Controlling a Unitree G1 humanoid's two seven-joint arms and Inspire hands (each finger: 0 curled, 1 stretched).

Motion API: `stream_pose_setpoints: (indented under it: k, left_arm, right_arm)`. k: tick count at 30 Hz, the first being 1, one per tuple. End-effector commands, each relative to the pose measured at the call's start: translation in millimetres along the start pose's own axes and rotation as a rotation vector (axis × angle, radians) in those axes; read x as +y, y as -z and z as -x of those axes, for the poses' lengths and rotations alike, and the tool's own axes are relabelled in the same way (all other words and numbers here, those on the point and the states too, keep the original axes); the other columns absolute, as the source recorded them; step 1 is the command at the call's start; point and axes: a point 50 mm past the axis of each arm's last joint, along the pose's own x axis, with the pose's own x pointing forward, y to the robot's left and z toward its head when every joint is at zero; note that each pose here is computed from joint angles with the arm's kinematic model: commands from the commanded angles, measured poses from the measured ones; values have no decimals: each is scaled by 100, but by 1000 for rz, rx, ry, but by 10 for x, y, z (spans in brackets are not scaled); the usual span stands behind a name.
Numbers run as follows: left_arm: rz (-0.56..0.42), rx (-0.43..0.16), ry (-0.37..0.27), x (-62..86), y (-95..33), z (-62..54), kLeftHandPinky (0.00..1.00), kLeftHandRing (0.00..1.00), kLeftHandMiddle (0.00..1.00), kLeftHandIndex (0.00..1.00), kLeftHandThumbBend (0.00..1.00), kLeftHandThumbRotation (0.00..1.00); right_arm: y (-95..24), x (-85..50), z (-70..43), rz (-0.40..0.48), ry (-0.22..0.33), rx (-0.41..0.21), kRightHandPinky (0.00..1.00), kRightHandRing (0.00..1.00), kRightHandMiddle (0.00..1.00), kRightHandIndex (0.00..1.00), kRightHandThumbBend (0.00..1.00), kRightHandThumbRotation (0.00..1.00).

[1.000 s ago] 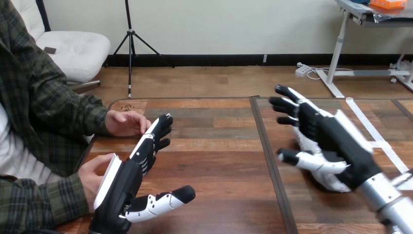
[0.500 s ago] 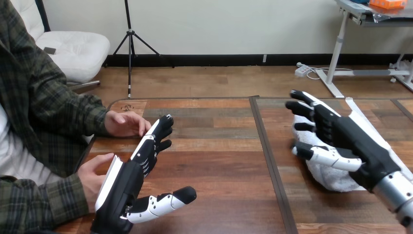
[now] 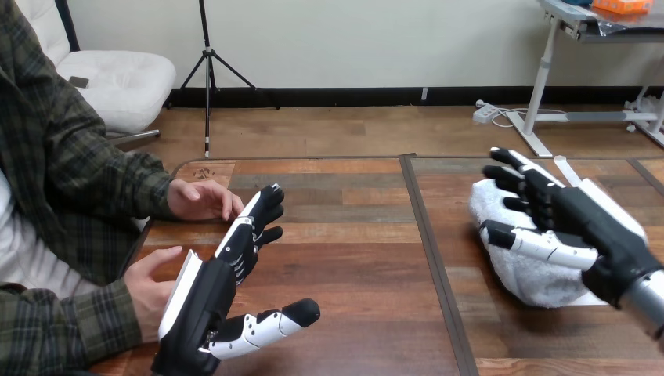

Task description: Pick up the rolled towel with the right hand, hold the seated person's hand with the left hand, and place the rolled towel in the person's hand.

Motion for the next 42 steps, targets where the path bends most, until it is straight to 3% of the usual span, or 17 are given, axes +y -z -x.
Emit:
stream_pose_setpoints:
  k: [1, 9, 14, 32, 36, 39, 42]
  left_arm:
    - [-27, -143, 50, -47, -168, -303, 87, 93, 94, 94, 100, 54]
    - [-24, -148, 53, -62, -175, -306, 87, 93, 95, 93, 100, 53]
    - [-18, -145, 53, -79, -176, -301, 87, 93, 94, 93, 100, 53]
    - [-14, -153, 60, -145, -178, -270, 86, 92, 94, 93, 100, 53]
    - [-13, -152, 59, -160, -176, -262, 85, 92, 94, 93, 100, 53]
    - [-9, -157, 60, -173, -181, -262, 85, 92, 94, 93, 100, 53]
    - [-8, -156, 60, -180, -175, -254, 85, 92, 94, 93, 100, 53]
  right_arm:
    - [-1025, -460, 28, 251, 136, -177, 98, 100, 96, 99, 100, 51]
    - [-1109, -600, 9, 293, 156, -97, 100, 100, 97, 100, 100, 52]
    - [-1173, -749, -35, 377, 168, -17, 97, 100, 97, 100, 100, 54]
    - [-1325, -1129, -180, 571, 206, 135, 91, 100, 98, 100, 100, 56]
    - [-1341, -1219, -220, 553, 223, 169, 90, 100, 99, 100, 100, 54]
    - [-1358, -1282, -248, 603, 224, 202, 89, 99, 99, 100, 100, 54]
    - [-1352, -1377, -311, 568, 232, 227, 87, 99, 100, 100, 100, 54]
